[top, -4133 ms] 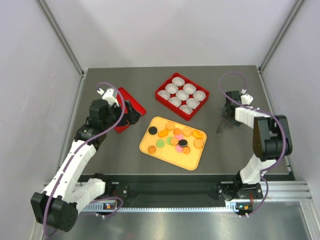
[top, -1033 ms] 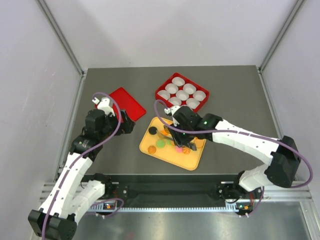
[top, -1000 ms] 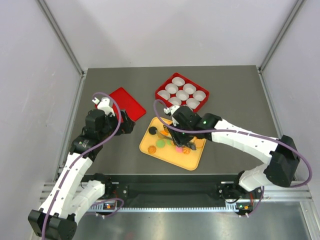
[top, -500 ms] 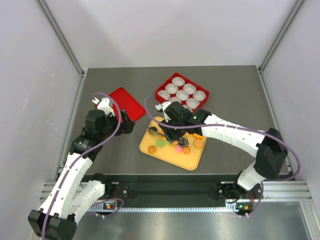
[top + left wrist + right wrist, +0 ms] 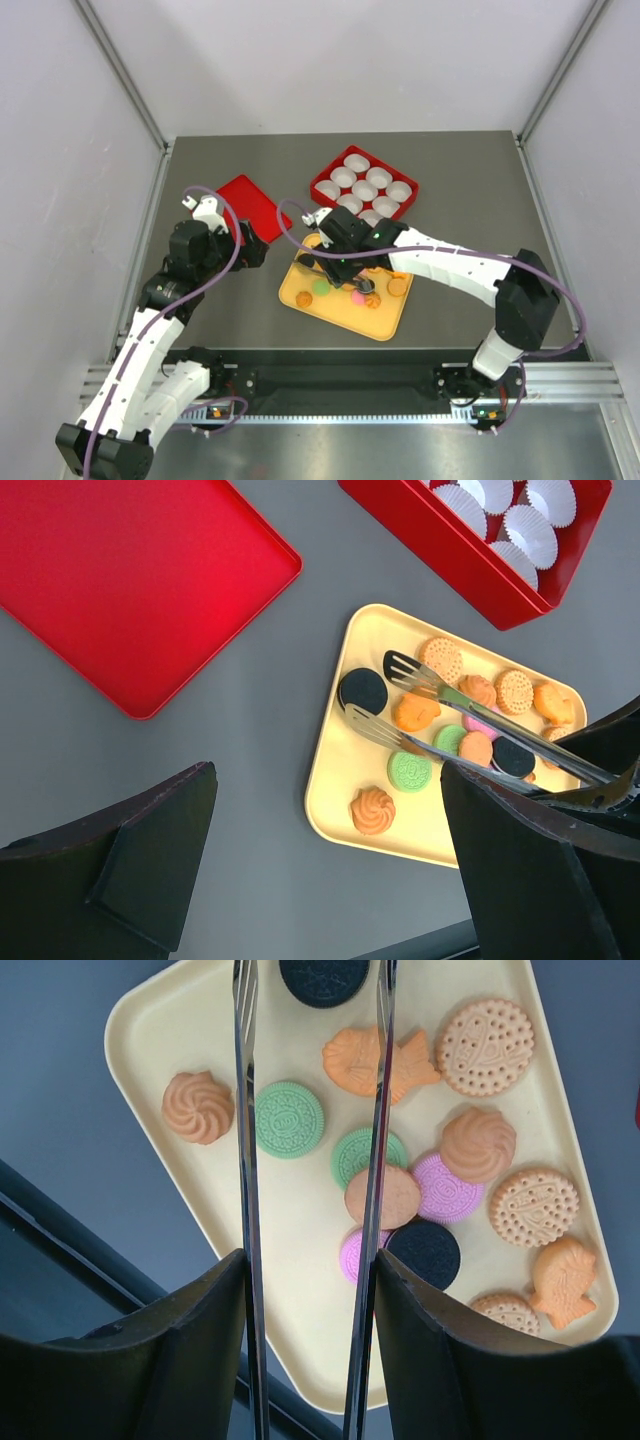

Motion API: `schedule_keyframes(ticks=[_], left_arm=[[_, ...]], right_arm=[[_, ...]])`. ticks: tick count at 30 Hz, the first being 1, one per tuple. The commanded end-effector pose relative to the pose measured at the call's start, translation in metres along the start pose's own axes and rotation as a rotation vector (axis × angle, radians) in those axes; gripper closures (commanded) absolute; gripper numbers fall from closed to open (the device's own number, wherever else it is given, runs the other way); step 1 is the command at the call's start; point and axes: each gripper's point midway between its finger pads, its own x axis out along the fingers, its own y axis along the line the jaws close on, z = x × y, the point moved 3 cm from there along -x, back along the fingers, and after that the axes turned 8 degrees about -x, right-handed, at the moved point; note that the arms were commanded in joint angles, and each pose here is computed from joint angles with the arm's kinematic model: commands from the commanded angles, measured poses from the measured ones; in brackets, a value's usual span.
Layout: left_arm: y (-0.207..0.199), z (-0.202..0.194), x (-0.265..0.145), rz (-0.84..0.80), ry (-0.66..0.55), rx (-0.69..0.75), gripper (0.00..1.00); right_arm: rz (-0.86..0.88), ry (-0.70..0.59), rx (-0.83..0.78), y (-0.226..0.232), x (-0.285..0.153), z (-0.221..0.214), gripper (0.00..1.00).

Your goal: Pack the cookies

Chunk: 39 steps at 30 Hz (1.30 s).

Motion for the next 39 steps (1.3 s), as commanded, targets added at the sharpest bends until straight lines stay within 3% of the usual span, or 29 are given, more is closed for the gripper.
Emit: schedule_keyframes(ticks=[1,15,20,25,32,39], left_arm=[[0.002,0.000,-0.002,0.004,-0.008,0.021,0.01],[0.002,0.000,-0.003,0.005,-0.013,0.020,0.02],[0.002,0.001,-0.003,0.005,-0.016,0.020,0.01],[0.002,0.001,-0.004,0.007,-0.017,0.020,0.02],[-0.001,0.004,-0.007,-0.003,-0.022,0.022,0.02],[0.002,0.009,-0.017,0.028,-0.051,0.035,0.02]], right_arm=[[-0.016,-0.083,-0.021,0.004,-0.005,0.027,0.49],[-0.027,-0.066,-0.022,0.005,0.002,0.025,0.53],[-0.034,-0.074,-0.018,0.004,-0.001,0.026,0.61],[-0.042,-0.116,-0.008,0.000,-0.021,0.036,0.68],[-0.052,-0.172,0.029,-0.015,-0.055,0.044,0.70],[-0.099,-0.262,0.124,-0.064,-0.091,0.063,0.70]])
